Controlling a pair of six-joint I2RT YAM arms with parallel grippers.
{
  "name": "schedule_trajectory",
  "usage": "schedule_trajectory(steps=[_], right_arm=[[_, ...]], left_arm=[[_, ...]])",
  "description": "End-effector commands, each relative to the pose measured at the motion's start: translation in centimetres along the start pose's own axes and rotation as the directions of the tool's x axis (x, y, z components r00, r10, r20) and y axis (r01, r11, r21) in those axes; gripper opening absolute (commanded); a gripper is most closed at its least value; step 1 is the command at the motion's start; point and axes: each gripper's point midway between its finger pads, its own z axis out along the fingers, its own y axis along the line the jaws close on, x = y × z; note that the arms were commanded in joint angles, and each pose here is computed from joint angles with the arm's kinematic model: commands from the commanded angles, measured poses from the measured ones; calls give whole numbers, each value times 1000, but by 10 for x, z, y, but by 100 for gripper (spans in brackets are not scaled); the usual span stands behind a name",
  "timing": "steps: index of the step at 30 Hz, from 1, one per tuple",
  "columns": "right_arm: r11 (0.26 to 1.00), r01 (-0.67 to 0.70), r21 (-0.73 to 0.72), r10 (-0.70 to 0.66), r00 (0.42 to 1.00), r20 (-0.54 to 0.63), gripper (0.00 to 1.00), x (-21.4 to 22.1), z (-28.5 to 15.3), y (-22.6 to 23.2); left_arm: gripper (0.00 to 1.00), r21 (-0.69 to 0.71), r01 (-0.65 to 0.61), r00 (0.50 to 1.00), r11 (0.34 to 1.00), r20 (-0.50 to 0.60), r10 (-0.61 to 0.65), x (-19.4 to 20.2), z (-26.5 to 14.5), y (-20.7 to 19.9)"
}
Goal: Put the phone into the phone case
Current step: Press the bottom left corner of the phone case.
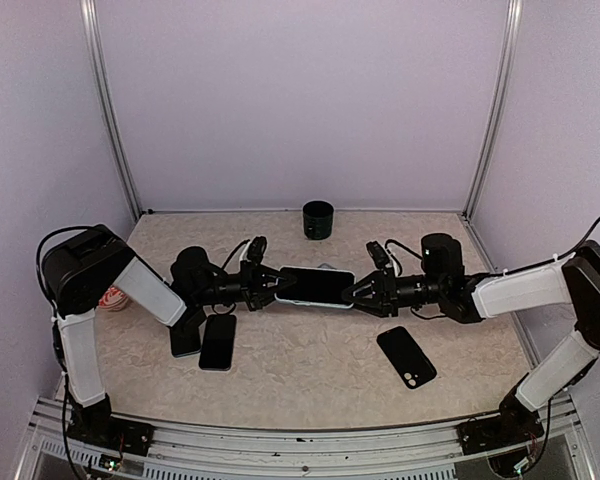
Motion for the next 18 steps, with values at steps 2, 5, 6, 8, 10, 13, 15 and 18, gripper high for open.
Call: schedule_trajectory(steps=[2,5,6,8,10,13,15,18], right_arm=[[998,-15,-68,14,1000,-13,37,7,2,7],[997,-14,-78,13,1000,-14,35,7,4,9],[997,-18,-77,16,1000,-15,34,7,4,9],[997,-21,-77,20,1000,-22,31,7,7,9],[997,-28,-68,27,999,-26,26,7,9,7],[999,-43,-9,43,999,-32,17,8,12,-3],[998,-35,56,37,999,-30,14,6,13,-12],[994,-11,104,13,1000,-23,9,2,13,-14]], left_arm=[[0,91,-103,994,991,43,100,-11,-3,-37],[0,89,-100,994,991,41,97,-10,-3,-36],[0,89,-100,994,991,41,96,-10,-3,-36],[0,89,-96,995,991,39,93,-10,-2,-35],[0,89,-97,995,991,40,94,-10,-2,-35],[0,89,-96,995,991,40,93,-10,-2,-35],[0,87,-96,995,992,39,93,-10,-2,-35],[0,85,-92,995,992,38,89,-10,-2,-33]])
